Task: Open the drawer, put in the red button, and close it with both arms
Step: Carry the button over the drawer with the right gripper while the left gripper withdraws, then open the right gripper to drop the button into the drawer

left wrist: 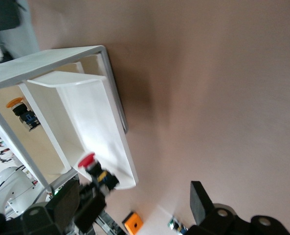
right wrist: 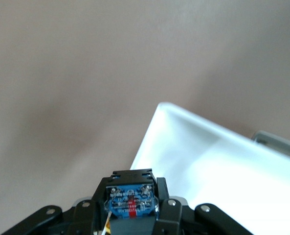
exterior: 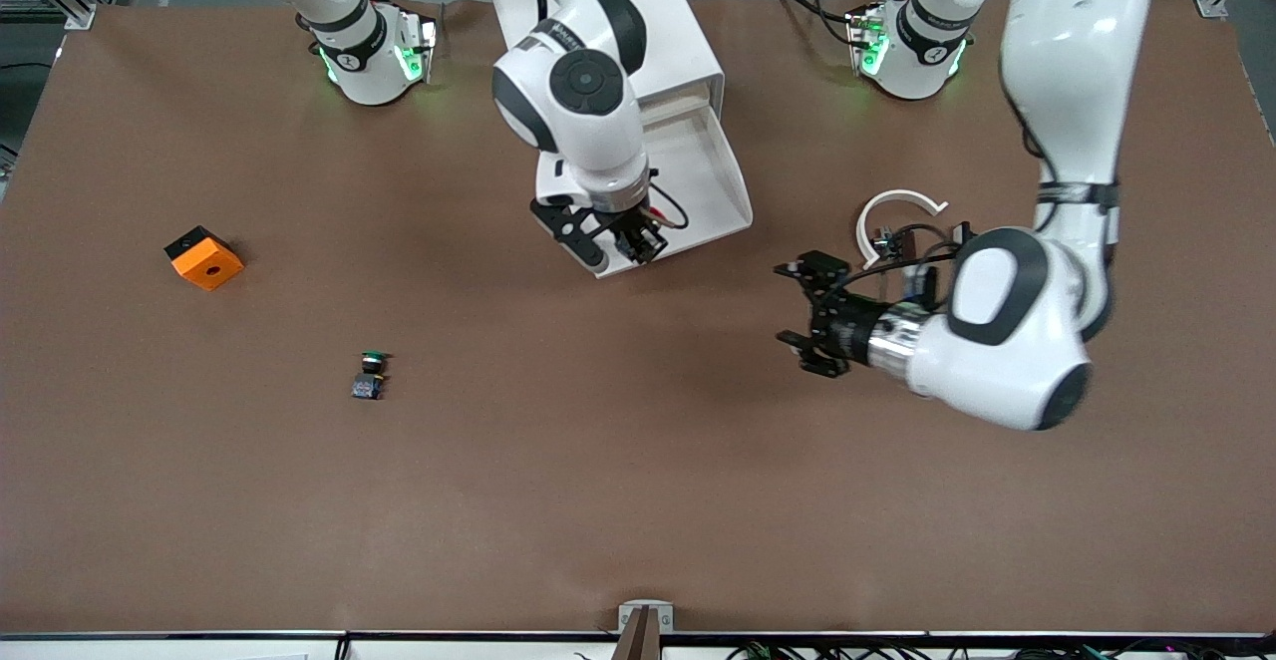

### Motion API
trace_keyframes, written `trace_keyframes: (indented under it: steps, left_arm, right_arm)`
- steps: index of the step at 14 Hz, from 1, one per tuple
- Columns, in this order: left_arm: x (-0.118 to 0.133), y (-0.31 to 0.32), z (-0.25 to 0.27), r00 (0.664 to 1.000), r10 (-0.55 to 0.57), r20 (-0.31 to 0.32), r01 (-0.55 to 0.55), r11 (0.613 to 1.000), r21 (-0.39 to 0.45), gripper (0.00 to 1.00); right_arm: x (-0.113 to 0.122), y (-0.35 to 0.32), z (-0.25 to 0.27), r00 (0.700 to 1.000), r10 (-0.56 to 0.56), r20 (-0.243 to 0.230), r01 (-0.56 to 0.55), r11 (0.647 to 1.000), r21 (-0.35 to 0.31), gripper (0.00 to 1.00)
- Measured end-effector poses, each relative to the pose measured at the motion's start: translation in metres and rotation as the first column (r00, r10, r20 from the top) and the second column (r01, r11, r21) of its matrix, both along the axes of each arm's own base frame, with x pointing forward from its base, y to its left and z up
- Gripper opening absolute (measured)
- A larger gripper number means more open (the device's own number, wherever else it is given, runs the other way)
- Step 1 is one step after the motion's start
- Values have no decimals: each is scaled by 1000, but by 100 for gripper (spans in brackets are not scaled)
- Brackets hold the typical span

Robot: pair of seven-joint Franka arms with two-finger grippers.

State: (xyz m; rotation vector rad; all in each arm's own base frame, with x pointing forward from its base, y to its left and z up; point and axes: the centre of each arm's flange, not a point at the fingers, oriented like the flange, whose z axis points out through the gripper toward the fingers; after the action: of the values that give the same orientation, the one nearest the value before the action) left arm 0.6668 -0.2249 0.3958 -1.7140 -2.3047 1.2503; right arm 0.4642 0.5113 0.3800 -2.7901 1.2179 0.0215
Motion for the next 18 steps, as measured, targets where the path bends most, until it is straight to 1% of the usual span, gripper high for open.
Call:
trace_keyframes:
  steps: [1,2,3,4,6,8,12,14,15,16,17,18]
  left_arm:
    - [4,19,19,998,-8,54,8,1000,-15,100]
    - [4,35,34,993,-35,110,36,999,-3,100]
    - [2,46,47,983,-83,162,78,996,40,100]
    - [0,52,55,970,-136,200,120,989,89,100]
    - [-7,55,59,928,-274,251,240,958,159,100]
    - [-15,55,51,880,-403,252,363,912,190,100]
    - [-28,69,30,823,-523,220,477,848,230,100]
    - [-33,65,19,776,-594,211,542,800,259,100]
    - [-36,56,13,747,-627,219,566,774,285,100]
    - [-39,42,5,722,-649,238,577,756,310,100]
    - [-44,29,-5,702,-663,261,581,745,329,100]
    - [-48,18,-16,685,-670,287,579,740,343,100]
  right_arm:
    - [-7,7,1,1000,-8,-1,8,1000,2,41]
    - [-14,13,1,1000,-13,-2,13,1000,3,41]
    - [-20,18,0,1000,-17,-5,17,1000,1,41]
    - [-25,22,-3,1000,-19,-10,19,1000,-4,41]
    - [-33,30,-16,1000,-21,-20,21,1000,-22,41]
    - [-39,35,-31,999,-16,-32,15,999,-41,41]
    - [-56,49,-43,999,-21,-42,18,998,-56,42]
    - [-58,51,-42,999,-26,-40,24,998,-54,57]
    - [-57,51,-41,999,-27,-38,25,998,-52,68]
    - [-55,51,-38,999,-29,-34,27,998,-48,78]
    - [-52,52,-33,999,-31,-28,30,999,-41,89]
    - [-47,51,-25,999,-34,-24,33,999,-40,99]
